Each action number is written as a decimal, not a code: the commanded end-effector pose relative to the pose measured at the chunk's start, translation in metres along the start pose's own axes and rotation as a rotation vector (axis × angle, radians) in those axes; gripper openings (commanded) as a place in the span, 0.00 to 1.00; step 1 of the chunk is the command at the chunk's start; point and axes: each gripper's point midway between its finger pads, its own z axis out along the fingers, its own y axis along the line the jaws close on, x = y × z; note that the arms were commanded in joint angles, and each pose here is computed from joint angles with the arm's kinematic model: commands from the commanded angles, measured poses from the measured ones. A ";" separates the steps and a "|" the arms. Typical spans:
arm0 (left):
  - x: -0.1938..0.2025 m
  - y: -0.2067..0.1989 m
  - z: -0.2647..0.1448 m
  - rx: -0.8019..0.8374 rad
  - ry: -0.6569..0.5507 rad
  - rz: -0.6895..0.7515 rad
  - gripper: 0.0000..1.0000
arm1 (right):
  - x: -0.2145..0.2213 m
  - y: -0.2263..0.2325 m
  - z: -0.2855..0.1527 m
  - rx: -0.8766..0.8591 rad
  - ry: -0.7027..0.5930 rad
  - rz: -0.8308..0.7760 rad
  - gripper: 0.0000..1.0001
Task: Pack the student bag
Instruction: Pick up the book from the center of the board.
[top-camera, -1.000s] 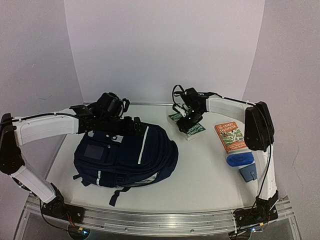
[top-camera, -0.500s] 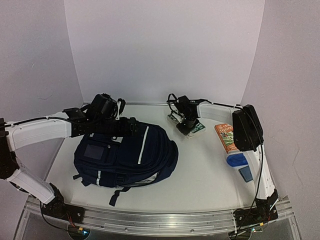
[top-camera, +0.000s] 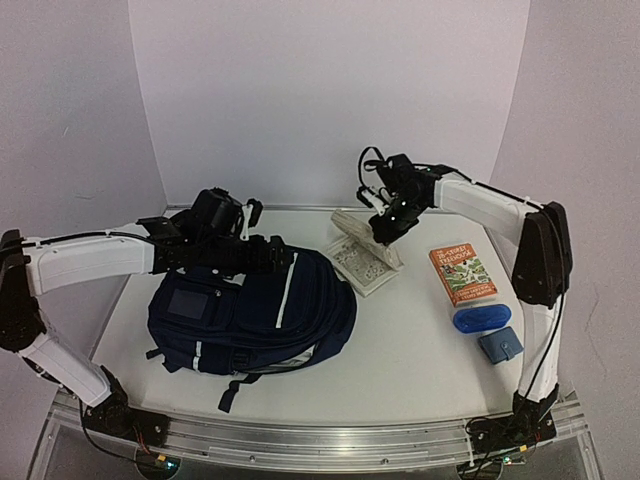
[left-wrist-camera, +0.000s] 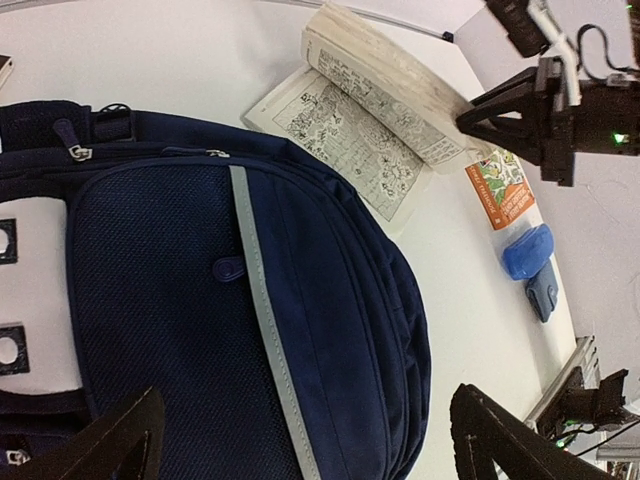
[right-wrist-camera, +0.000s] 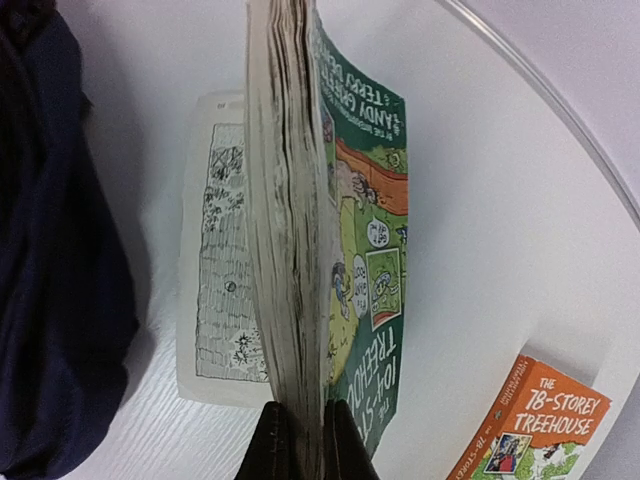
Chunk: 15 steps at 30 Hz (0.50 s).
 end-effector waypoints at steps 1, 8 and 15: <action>-0.037 -0.038 -0.004 0.144 -0.093 0.023 1.00 | -0.044 -0.011 -0.086 -0.025 -0.226 0.056 0.00; -0.065 -0.057 -0.029 0.212 -0.214 0.027 1.00 | -0.075 0.005 -0.173 -0.154 -0.427 0.058 0.00; -0.081 -0.033 -0.070 0.080 -0.293 -0.013 1.00 | -0.085 0.055 -0.203 -0.439 -0.475 0.072 0.00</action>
